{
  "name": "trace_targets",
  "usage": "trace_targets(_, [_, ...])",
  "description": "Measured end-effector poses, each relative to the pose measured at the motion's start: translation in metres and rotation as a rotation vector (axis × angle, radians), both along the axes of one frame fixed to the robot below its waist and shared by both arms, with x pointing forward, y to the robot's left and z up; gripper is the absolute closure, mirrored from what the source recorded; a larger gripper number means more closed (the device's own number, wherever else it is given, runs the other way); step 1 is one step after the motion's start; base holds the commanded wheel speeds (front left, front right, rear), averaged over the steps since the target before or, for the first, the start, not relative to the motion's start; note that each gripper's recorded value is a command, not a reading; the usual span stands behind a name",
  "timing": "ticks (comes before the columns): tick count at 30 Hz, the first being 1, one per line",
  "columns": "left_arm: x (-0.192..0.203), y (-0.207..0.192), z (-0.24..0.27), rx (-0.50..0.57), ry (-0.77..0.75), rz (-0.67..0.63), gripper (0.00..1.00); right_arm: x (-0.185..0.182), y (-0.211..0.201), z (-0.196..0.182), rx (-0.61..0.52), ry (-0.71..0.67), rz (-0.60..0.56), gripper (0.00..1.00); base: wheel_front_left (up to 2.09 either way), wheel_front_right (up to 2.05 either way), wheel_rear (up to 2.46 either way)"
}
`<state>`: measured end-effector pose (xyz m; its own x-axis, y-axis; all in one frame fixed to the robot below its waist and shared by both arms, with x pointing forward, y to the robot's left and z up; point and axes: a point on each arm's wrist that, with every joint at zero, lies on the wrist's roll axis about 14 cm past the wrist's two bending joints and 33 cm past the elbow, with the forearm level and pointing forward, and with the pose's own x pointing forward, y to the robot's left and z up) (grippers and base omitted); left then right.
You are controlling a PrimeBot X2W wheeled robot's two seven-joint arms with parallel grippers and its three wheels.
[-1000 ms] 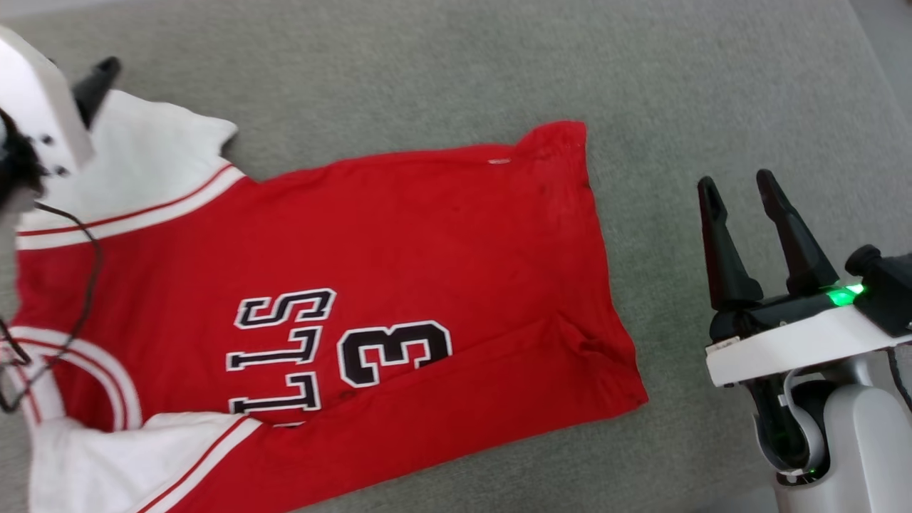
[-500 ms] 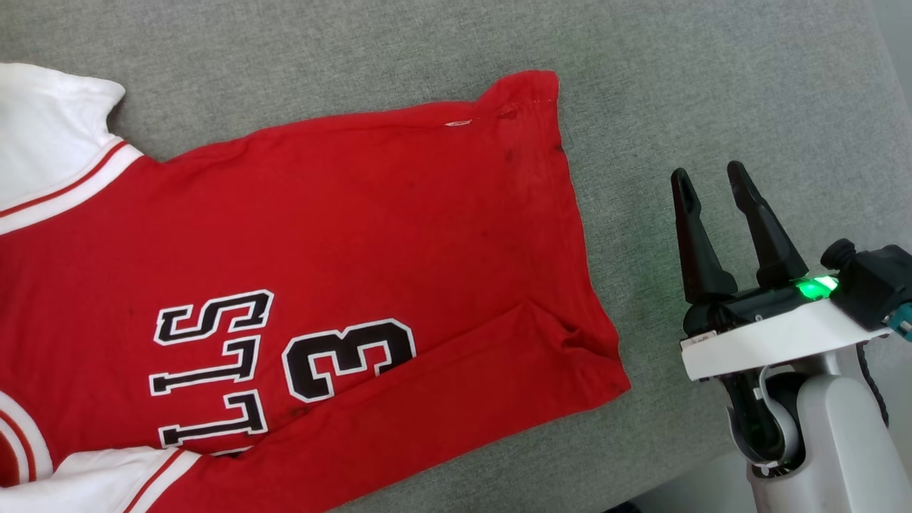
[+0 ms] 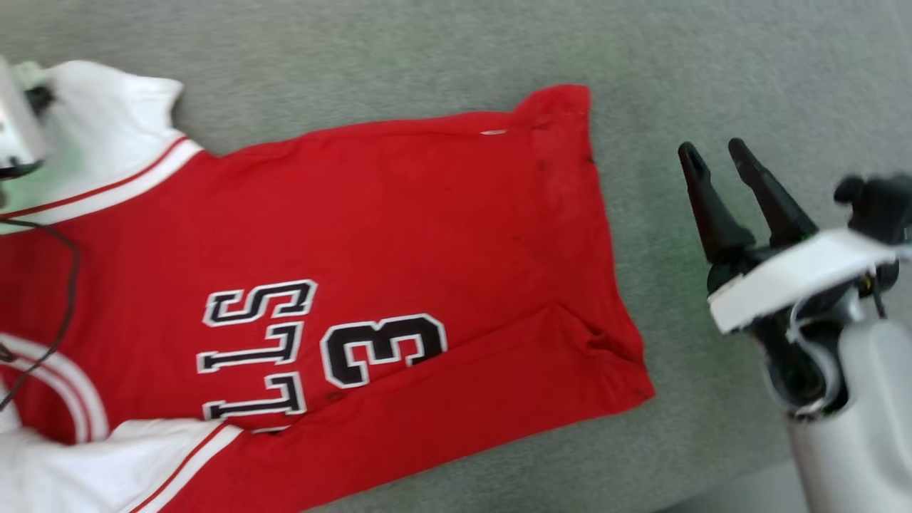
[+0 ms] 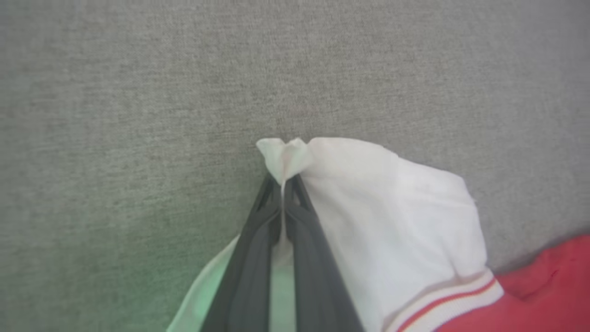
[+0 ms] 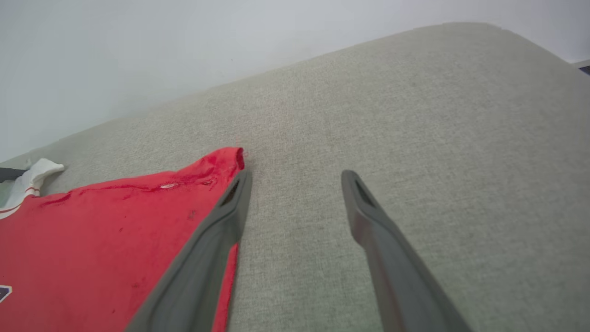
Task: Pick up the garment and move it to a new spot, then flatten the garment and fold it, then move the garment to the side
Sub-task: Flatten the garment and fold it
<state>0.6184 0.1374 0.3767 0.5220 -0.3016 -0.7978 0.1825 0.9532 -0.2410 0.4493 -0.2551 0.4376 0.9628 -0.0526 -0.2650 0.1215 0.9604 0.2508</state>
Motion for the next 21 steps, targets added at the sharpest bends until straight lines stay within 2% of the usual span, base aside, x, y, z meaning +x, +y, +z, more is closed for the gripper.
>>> trace_targets(7, [0.006, 0.005, 0.056, -0.016, -0.184, -0.012, 1.0, 0.025, 0.013, -0.03, 0.048, 0.281, 0.154, 0.0, 0.0, 0.0, 0.0])
trace_targets(11, [0.004, 0.012, 0.076, -0.005, -0.251, -0.016, 1.0, 0.045, 0.033, -0.039, 0.062, 0.39, 0.249, 0.0, 0.0, 0.0, 0.0])
trace_targets(21, [-0.003, 0.021, 0.066, 0.013, -0.259, -0.022, 1.0, 0.076, 0.063, -0.074, 0.044, 0.622, 0.366, 0.0, 0.0, 0.0, 0.0])
